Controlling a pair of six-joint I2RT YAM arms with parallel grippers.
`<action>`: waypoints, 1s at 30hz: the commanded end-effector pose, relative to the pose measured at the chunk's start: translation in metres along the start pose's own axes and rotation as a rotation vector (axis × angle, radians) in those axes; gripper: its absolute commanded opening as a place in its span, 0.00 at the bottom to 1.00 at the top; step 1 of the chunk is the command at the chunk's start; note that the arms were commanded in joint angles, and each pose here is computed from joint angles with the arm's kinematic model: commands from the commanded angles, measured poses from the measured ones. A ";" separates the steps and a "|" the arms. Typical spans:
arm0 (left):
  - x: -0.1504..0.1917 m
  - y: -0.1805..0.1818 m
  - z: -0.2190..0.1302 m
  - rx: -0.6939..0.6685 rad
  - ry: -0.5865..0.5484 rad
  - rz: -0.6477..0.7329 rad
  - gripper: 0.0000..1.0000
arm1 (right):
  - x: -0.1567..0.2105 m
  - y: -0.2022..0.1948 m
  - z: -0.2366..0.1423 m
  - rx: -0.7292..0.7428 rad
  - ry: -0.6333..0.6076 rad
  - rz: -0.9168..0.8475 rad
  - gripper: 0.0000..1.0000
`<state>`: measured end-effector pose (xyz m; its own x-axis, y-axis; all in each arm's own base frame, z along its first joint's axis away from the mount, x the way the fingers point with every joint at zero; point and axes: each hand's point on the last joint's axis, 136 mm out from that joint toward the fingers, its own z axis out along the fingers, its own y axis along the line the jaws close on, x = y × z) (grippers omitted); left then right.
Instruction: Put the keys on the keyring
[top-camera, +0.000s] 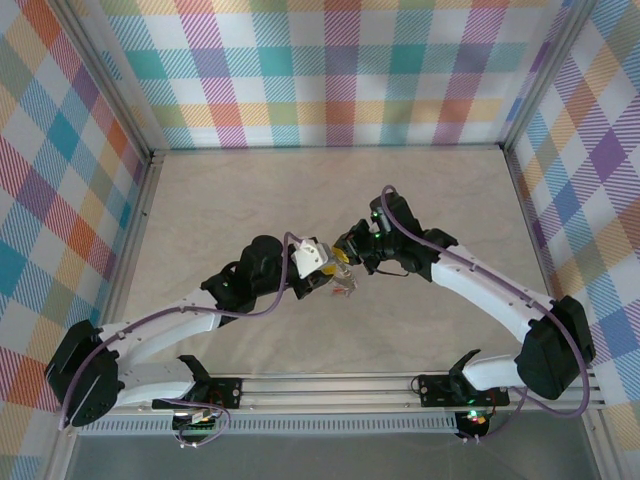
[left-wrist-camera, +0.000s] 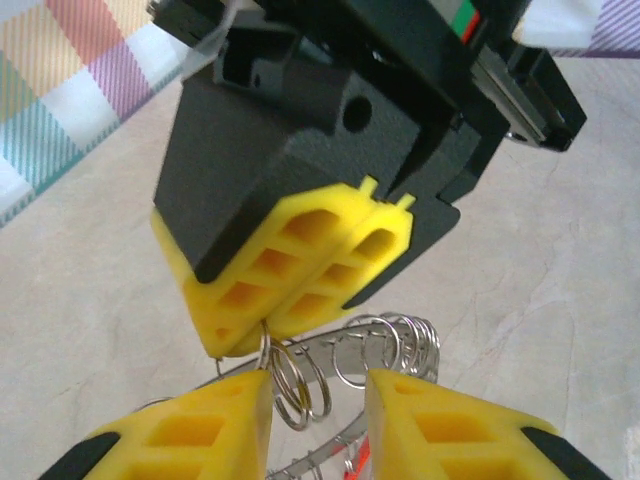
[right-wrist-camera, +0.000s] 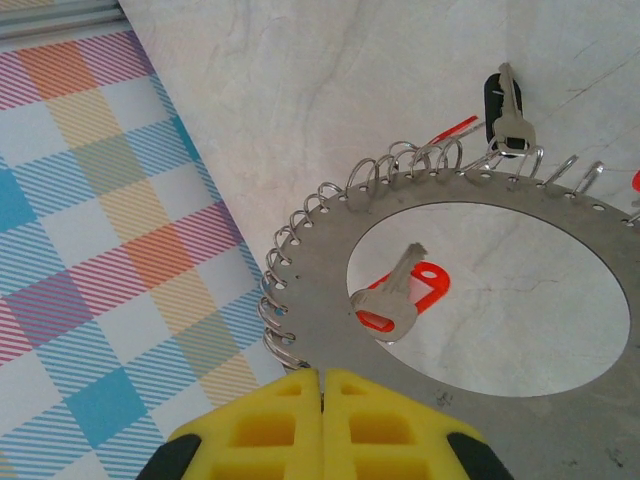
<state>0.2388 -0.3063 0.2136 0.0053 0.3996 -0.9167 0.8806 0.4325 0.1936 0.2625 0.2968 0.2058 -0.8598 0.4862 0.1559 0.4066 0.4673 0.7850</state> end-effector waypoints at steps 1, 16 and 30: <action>-0.007 0.002 -0.004 -0.024 -0.013 0.024 0.25 | 0.011 0.016 -0.001 -0.013 0.053 -0.029 0.00; 0.010 -0.029 -0.007 0.157 0.060 0.126 0.26 | 0.008 0.023 -0.004 -0.009 0.030 -0.041 0.00; 0.000 -0.027 -0.031 0.117 0.013 0.135 0.46 | 0.006 0.019 0.000 -0.004 0.025 -0.037 0.00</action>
<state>0.2071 -0.2976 0.1981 0.0681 0.4989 -0.8640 0.9339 0.2726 0.2311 0.2609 0.3020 0.2052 -0.8715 0.4626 0.1626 0.4094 0.5039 0.7606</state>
